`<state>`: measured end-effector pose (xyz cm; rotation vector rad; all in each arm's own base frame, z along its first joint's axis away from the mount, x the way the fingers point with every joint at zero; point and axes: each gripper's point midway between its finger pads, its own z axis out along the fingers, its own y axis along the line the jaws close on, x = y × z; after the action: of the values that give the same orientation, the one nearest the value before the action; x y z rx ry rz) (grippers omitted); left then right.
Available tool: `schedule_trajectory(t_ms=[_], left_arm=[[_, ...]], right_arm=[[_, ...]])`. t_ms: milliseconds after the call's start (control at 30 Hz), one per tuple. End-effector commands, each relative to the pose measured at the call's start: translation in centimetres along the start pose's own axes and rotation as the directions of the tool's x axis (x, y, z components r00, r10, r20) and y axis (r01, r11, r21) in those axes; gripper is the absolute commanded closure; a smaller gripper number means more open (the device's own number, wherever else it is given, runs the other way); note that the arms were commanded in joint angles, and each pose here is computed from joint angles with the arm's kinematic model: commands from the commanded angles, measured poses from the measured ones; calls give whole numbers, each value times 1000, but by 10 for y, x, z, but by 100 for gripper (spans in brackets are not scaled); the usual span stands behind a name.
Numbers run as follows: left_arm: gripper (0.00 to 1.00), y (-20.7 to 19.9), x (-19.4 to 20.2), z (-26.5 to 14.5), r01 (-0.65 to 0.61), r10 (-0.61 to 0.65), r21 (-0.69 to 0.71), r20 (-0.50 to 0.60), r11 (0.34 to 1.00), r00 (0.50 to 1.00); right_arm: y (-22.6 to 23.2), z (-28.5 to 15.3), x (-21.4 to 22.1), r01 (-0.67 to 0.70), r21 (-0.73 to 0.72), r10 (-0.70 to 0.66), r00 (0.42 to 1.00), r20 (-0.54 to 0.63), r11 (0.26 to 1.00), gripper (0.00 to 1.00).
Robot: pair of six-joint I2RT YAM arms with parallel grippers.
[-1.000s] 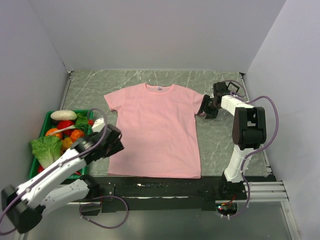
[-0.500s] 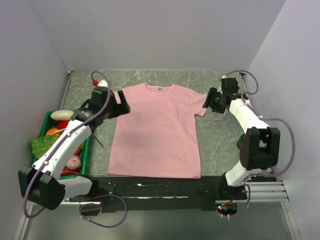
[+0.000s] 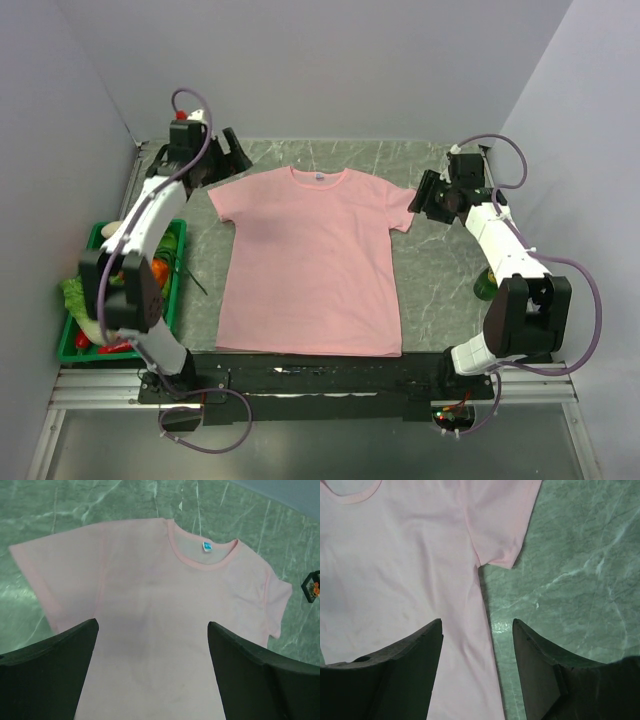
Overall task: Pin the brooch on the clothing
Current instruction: Flatten out the crumpled clothing at the center of the board, then pick up the brooch from the brooch box.
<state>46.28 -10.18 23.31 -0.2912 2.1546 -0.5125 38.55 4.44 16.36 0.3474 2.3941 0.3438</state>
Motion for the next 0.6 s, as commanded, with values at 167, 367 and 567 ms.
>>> schedule_trajectory(t_ms=[167, 367, 567], left_arm=[[3, 11, 54, 93, 50, -33, 64, -238, 997, 971], [4, 3, 62, 74, -42, 60, 83, -220, 996, 974], [3, -6, 60, 44, -157, 163, 51, -143, 986, 976]], right_arm=[[-9, 4, -1, 10, 38, -9, 1000, -10, 999, 35], [-37, 13, -23, 8, 170, -8, 1000, 2, 985, 34], [-56, 32, -51, -39, 207, 41, 999, -9, 978, 34]])
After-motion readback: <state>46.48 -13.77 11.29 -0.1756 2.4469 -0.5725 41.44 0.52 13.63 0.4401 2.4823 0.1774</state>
